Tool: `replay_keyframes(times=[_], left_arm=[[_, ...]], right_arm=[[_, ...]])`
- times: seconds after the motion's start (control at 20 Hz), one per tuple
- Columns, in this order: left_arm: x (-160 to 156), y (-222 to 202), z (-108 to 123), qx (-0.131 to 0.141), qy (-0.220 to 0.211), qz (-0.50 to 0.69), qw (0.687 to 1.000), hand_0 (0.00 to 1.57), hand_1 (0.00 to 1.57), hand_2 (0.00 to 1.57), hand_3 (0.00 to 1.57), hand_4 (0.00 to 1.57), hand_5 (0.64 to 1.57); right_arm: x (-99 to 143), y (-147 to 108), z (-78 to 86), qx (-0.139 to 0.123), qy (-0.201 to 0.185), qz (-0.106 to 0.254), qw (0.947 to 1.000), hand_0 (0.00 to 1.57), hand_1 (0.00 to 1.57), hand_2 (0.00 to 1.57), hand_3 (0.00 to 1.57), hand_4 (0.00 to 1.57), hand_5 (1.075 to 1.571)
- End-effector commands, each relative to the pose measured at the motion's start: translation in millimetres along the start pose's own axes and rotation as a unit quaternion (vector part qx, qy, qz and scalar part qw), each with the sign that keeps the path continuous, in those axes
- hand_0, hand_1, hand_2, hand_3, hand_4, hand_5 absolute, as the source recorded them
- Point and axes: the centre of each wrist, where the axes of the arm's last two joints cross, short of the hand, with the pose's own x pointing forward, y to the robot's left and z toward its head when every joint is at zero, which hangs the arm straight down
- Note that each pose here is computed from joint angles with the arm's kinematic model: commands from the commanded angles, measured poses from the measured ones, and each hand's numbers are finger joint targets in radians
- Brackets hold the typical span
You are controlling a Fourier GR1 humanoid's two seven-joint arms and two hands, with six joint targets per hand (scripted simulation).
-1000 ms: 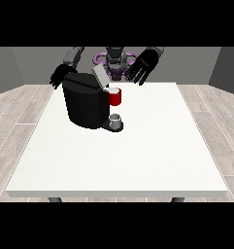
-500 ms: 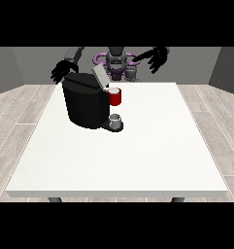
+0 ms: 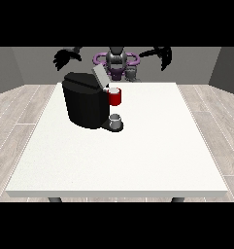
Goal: Insert the coffee pod into the coffee machine and close the lid
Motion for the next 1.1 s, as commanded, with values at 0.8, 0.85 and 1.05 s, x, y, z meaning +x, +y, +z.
replay_keyframes(times=[0.8,0.85,1.05], left_arm=[[-27.4,-27.5,49.2,-0.015,0.003,0.109,0.994,0.00,0.00,0.00,0.00,0.10,1.571],[-12.0,-28.0,43.3,0.011,-0.012,0.097,0.995,0.00,0.00,0.00,0.00,0.00,1.571],[-10.4,-17.8,60.4,0.032,-0.015,0.110,0.993,0.00,0.00,0.00,0.00,0.00,1.571]], right_arm=[[96.6,36.2,-41.5,0.129,-0.089,0.060,0.9859,0.00,0.00,0.00,0.00,0.24,1.571],[86.4,43.8,-36.3,0.151,-0.107,0.046,0.9817,0.00,0.00,0.00,0.00,0.22,1.571],[101.4,52.7,-40.9,0.168,-0.106,0.036,0.9794,0.00,0.00,0.00,0.00,0.12,1.571]])
